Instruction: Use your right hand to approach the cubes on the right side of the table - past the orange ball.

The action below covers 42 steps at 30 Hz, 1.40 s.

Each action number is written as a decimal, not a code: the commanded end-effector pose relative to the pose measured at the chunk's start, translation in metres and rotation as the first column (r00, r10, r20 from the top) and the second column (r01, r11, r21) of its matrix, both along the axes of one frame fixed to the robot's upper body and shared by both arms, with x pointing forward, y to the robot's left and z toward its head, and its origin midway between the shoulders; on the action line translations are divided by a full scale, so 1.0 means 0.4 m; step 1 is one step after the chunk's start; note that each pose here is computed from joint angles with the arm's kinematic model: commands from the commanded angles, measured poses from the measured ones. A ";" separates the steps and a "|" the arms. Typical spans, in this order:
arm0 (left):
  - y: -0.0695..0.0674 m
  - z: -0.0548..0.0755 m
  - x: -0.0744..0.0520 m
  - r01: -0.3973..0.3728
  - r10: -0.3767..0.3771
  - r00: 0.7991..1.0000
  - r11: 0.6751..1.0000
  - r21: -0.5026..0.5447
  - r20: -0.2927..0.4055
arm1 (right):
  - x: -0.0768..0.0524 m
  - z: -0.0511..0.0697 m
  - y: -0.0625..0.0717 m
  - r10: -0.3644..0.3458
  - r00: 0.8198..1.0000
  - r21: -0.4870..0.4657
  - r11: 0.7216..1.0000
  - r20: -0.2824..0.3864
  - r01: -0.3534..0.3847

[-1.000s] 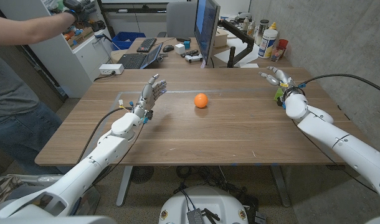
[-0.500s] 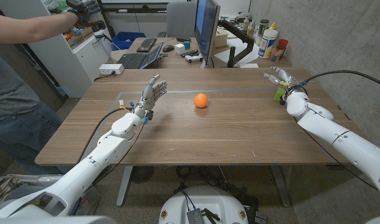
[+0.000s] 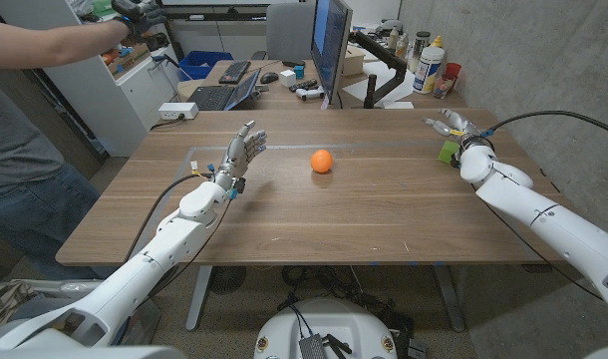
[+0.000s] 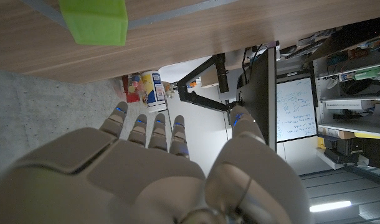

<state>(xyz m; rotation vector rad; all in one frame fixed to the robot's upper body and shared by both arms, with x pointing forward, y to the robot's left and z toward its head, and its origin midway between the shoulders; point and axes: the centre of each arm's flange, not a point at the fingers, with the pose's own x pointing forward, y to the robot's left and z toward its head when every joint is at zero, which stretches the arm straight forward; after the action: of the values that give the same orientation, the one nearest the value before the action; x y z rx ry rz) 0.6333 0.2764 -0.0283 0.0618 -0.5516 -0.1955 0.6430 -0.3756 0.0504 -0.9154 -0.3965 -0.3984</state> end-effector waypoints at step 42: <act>-0.042 0.052 -0.064 -0.021 0.020 1.000 0.999 0.046 0.022 | 0.039 -0.029 -0.068 -0.138 0.987 -0.047 0.990 -0.083 0.134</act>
<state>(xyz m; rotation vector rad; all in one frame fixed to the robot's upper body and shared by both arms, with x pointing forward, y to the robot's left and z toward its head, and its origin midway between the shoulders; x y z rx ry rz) 0.6114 0.2604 -0.0142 0.0999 -0.5718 -0.1756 0.6576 -0.3995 0.0415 -0.9894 -0.2869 -0.4623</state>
